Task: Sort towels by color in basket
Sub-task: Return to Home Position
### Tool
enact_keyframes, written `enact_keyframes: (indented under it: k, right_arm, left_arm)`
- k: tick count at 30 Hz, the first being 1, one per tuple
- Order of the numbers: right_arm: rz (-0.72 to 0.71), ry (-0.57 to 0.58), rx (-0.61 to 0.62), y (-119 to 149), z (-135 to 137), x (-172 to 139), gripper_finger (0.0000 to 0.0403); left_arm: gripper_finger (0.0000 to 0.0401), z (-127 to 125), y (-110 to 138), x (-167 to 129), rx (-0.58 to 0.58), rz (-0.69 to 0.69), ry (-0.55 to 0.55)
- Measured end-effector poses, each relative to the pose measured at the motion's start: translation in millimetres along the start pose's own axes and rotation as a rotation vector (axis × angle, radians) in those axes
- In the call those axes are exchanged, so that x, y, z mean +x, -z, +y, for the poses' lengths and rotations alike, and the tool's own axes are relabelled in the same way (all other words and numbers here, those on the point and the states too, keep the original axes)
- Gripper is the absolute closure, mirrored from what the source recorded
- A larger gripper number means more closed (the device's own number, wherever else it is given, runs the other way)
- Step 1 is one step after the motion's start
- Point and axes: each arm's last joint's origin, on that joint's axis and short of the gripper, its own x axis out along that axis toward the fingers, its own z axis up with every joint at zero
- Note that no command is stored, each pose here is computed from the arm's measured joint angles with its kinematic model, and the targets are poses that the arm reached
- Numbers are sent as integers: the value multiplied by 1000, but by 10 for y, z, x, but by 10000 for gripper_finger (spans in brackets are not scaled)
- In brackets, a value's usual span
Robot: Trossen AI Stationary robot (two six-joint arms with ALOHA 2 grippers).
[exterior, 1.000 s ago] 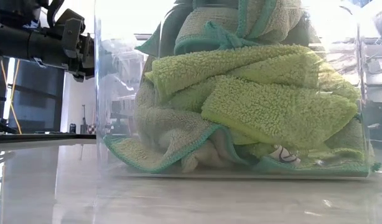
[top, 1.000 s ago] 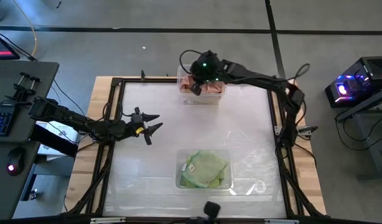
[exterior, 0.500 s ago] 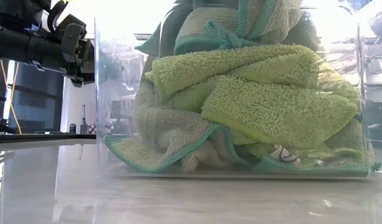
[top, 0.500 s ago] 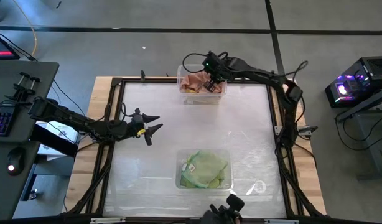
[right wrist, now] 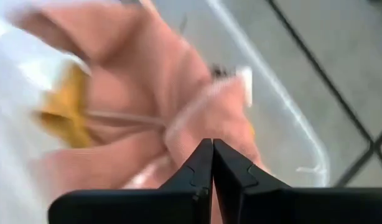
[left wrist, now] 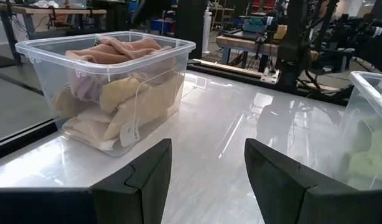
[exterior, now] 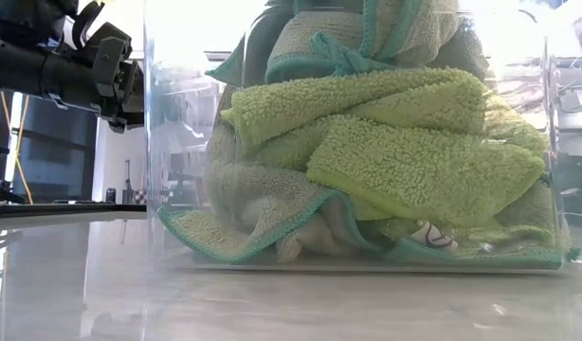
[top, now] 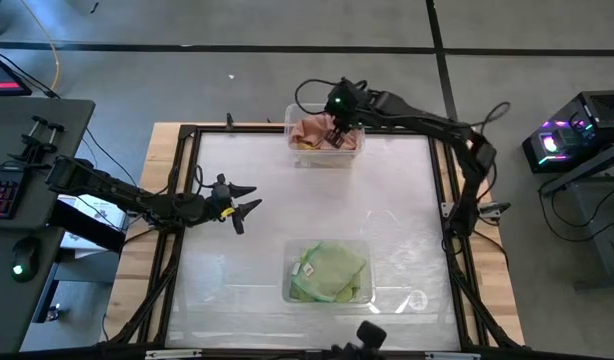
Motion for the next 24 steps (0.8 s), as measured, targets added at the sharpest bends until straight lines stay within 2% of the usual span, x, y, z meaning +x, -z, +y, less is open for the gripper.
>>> enact_keyframes:
  k: [3,6,10,13,18,24]
  right_arm:
    - [-74,-47,-37,-31,70,-309,401]
    - [-114,-184,-64,-9,119,-564,401]
    - [-176,-337,-70,220,188,-818,401]
    - [-240,-389,-52,614,266,-920,401]
    - [-367,-465,-1,1460,381,-1097,401]
    - [-558,-600,129,2357,391,-1230,401]
  left_arm:
    - [213,0,2,0,0,2,0]
    - [213,-1,4,-1,-5,3,1]
    - [213,-13,29,-9,-16,27,15]
    - [213,-31,56,-23,-22,50,27]
    - [213,-56,68,-39,-17,58,44]
    - [213,-55,67,-38,-13,57,43]
